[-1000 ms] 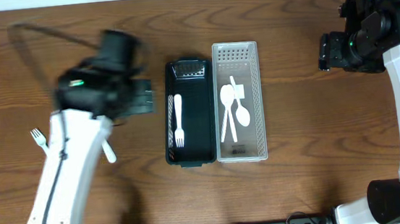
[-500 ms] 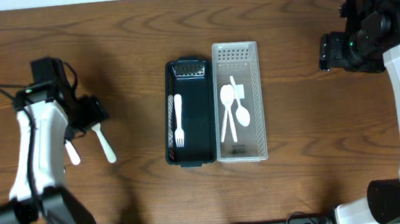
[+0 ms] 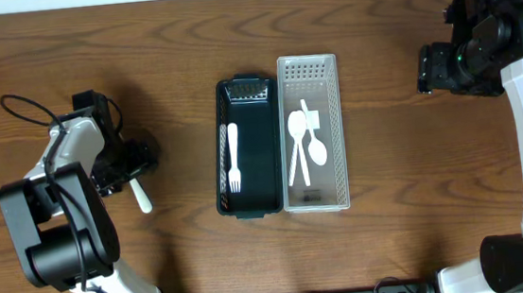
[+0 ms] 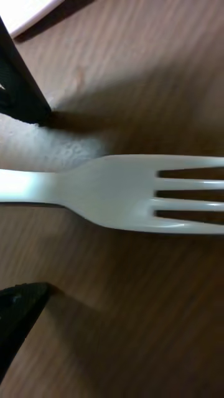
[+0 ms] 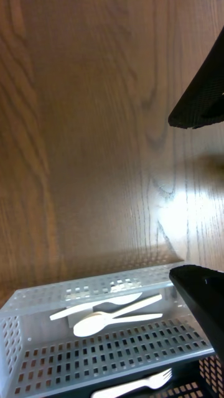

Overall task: Pack container
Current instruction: 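Return the left gripper to the utensils and grasp another fork, then place the second fork into the black basket with the left gripper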

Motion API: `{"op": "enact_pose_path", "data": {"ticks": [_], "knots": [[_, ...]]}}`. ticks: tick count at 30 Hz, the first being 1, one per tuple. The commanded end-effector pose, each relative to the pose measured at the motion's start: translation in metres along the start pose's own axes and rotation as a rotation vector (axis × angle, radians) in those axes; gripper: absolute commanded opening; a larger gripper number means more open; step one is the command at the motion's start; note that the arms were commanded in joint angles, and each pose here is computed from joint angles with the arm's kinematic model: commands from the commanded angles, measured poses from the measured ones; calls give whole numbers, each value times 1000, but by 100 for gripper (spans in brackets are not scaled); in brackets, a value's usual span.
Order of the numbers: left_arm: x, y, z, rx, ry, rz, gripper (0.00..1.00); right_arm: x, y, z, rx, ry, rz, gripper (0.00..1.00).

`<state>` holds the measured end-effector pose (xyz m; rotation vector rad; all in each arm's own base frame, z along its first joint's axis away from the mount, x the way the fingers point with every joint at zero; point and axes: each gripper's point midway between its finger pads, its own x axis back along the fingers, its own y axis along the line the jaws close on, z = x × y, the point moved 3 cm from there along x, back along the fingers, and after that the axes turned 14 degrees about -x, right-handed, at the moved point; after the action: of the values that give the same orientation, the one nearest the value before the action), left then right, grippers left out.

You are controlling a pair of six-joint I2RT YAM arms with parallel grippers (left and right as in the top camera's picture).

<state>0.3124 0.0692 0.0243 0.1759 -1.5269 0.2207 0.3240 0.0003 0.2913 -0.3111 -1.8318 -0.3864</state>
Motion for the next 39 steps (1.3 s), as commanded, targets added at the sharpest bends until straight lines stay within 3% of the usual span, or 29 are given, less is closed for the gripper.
{"op": "enact_pose_path", "data": {"ticks": [1, 6, 9, 12, 24, 32, 39], "knots": [[-14, 3, 2, -10, 39, -13, 85, 7, -4, -1, 5, -22, 1, 73], [-20, 3, 4, -11, 57, -13, 80, 7, -4, -2, 5, -24, 0, 73], [-20, 3, 3, -18, 53, -13, 63, 7, -4, -2, 5, -27, -1, 73], [-20, 3, 3, -17, 52, -13, 36, 7, -3, -3, 5, -29, -2, 73], [-20, 3, 4, -17, 56, -13, 7, 7, -3, -3, 5, -33, -3, 73], [5, -3, 4, -35, 59, -14, 6, 7, -3, -4, 5, -34, -4, 73], [104, -56, -4, -191, -129, -5, 6, 7, -2, -5, 5, -40, -7, 73]]}}
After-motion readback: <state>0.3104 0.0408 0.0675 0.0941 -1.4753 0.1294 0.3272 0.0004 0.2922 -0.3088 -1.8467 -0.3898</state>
